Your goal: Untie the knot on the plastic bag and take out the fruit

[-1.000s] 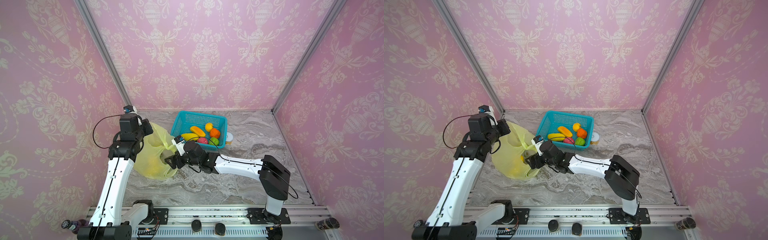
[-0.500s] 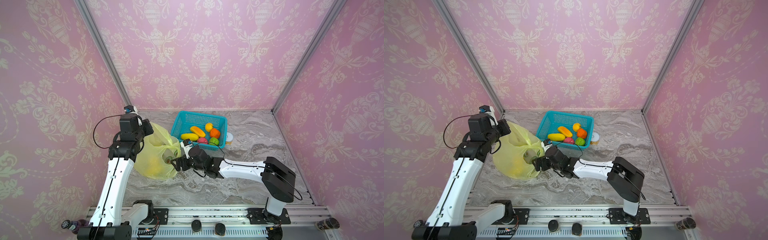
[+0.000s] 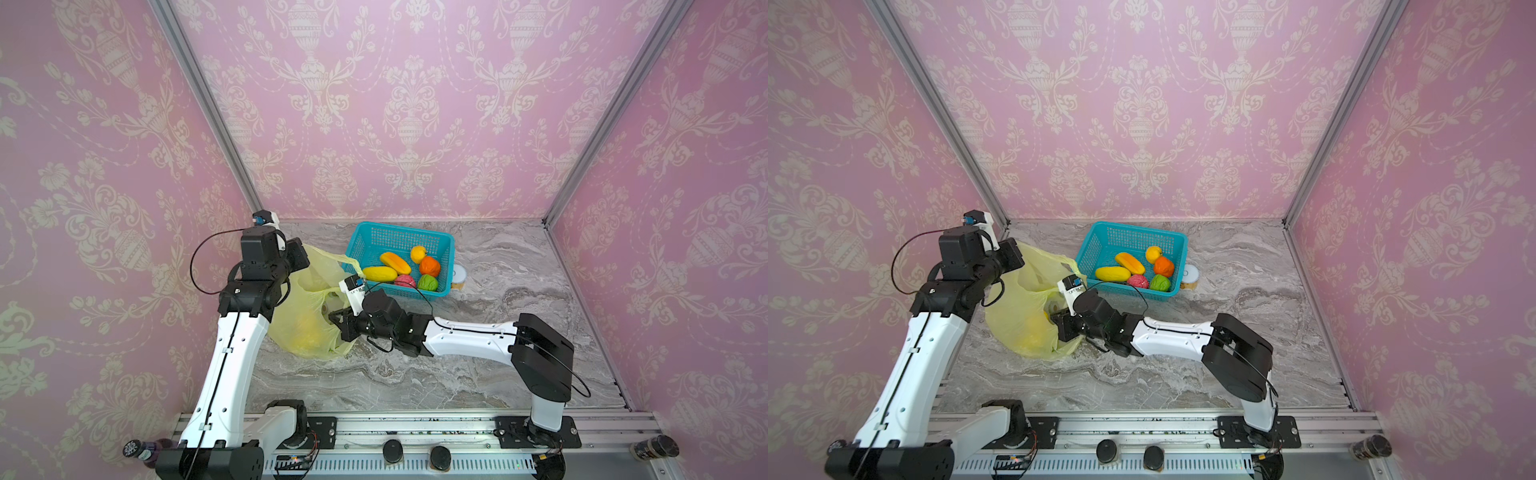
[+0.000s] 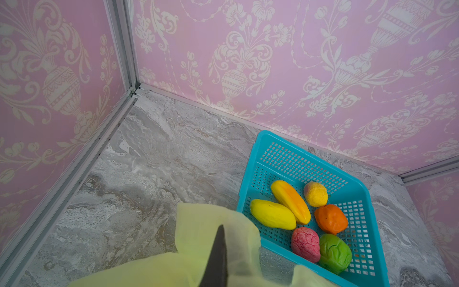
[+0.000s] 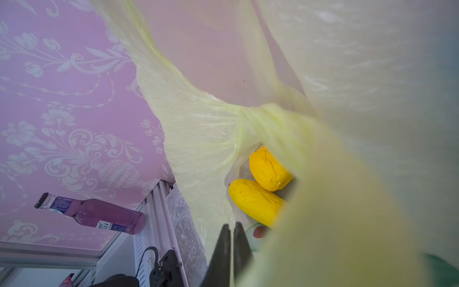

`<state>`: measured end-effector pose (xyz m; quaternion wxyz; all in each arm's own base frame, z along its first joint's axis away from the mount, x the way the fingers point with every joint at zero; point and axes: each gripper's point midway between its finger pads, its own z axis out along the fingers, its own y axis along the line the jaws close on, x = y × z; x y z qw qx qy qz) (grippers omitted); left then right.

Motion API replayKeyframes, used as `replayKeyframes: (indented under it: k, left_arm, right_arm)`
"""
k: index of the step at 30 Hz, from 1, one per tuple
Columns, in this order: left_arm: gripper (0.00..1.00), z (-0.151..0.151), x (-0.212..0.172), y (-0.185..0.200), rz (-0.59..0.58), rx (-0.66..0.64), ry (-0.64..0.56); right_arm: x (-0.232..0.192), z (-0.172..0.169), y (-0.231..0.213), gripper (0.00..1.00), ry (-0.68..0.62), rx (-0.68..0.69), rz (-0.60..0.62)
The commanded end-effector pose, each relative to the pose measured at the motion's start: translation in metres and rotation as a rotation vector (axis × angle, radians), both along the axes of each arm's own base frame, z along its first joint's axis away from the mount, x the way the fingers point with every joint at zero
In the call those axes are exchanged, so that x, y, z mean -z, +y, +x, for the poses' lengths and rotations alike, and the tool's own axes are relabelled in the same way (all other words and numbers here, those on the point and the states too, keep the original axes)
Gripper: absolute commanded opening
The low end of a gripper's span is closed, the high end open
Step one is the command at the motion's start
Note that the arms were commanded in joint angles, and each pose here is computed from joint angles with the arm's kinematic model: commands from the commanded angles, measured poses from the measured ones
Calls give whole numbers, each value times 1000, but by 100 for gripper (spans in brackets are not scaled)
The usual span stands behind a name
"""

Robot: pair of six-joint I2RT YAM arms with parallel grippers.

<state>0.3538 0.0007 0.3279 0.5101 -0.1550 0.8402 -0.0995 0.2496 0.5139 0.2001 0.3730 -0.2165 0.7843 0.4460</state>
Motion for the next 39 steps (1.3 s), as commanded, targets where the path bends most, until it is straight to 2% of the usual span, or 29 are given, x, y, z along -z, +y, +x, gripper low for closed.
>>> replayKeyframes:
  k: [1, 6, 8, 13, 16, 19, 23, 26, 30, 34, 35, 37, 39]
  left_arm:
    - [0, 2, 2, 0, -17, 5, 0]
    - [0, 4, 4, 3, -15, -15, 17]
    - [0, 10, 4, 4, -30, -29, 26]
    - [0, 37, -18, 4, -65, -43, 68]
    - [0, 45, -34, 3, -87, -55, 58]
    - [0, 39, -43, -6, -89, -37, 42]
    - [0, 30, -11, -24, -8, 26, 140]
    - [0, 28, 37, -34, 49, 81, 280]
    - [0, 33, 91, -54, 40, 162, 424]
    - [0, 38, 104, -69, 18, 223, 476]
    - [0, 38, 103, -69, 20, 226, 471]
    - [0, 35, 100, -71, 13, 239, 452]
    - [0, 32, 97, -73, 6, 254, 433]
  right_arm:
    - [-27, -17, -4, 0, -153, -19, -9]
    - [-48, -54, -11, 0, -427, -53, -82]
    - [-37, -65, -18, 0, -500, -73, -148]
    - [-55, -64, -25, 0, -616, -69, -190]
    - [-61, -81, -27, 0, -700, -166, -176]
    - [-55, -110, -37, 0, -774, -320, -181]
    - [-24, -152, -59, 0, -884, -508, -236]
    - [5, -154, -70, 0, -878, -541, -350]
    - [32, -162, -74, 0, -852, -597, -448]
    - [49, -172, -64, 0, -845, -639, -527]
    - [52, -172, -61, 4, -850, -635, -548]
    - [54, -168, -55, 22, -854, -607, -562]
    - [49, -163, -51, 49, -855, -567, -553]
